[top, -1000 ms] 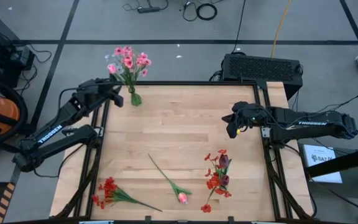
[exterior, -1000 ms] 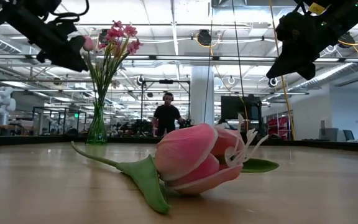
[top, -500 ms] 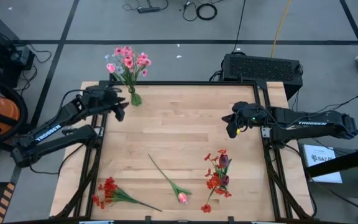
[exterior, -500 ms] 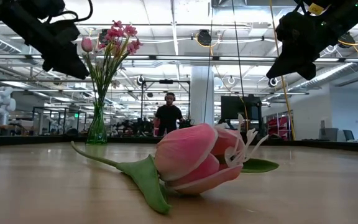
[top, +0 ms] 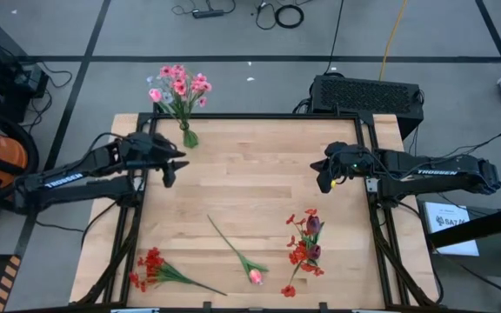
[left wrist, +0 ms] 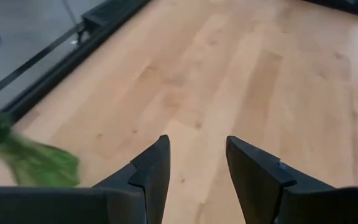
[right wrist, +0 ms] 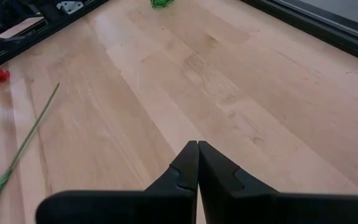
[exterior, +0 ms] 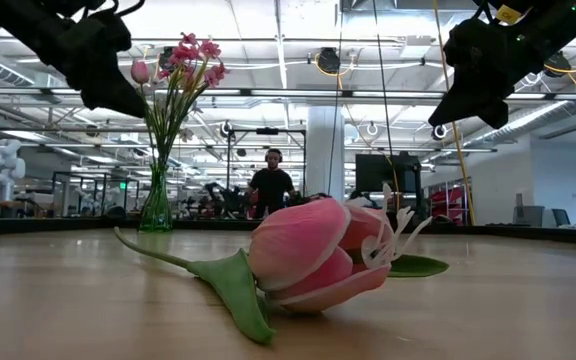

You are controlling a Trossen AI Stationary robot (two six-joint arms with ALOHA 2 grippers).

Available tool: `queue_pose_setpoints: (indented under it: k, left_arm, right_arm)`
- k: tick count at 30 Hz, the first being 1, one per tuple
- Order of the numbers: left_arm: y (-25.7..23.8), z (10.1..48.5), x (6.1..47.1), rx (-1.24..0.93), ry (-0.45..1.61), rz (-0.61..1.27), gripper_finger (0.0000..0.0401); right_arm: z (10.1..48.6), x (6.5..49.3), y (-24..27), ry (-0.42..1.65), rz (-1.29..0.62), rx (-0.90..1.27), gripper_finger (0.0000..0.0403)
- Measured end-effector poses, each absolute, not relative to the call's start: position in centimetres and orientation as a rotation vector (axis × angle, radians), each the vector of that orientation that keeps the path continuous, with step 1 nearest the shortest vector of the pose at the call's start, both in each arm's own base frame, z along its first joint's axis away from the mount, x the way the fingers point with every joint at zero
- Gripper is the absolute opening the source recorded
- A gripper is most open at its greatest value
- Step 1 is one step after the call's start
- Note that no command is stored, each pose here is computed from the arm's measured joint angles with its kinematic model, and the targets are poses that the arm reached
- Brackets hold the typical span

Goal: Sort flowers into vase by color
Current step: Put the pink tulip into the green vase

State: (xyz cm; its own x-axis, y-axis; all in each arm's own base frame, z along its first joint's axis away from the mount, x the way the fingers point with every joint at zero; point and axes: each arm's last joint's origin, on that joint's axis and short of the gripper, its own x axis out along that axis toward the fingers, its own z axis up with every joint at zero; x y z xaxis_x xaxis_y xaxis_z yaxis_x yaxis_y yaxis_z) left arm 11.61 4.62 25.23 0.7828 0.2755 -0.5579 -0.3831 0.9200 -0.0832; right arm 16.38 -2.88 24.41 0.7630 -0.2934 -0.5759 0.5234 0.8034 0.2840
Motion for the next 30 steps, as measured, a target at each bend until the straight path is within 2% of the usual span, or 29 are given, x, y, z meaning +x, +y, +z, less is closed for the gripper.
queue_pose_setpoints:
  k: [8,17,27,30]
  left_arm:
    - [2.0,23.7,14.3,-0.133,0.71,0.183,0.0142]
    - [-3.0,23.5,20.3,-0.04,0.734,0.044,0.0134]
    - [-10.7,22.9,28.3,0.341,0.856,-0.262,0.0134]
    - [-12.4,22.2,30.6,0.376,0.884,-0.31,0.0134]
  right_arm:
    - [24.4,16.4,-2.9,0.534,-0.468,0.478,0.0]
    - [24.0,16.1,-2.8,0.586,-0.471,0.477,0.0]
    - [23.3,15.5,-2.5,0.702,-0.42,0.494,0.0]
    - [23.2,15.5,-2.5,0.711,-0.422,0.493,0.0]
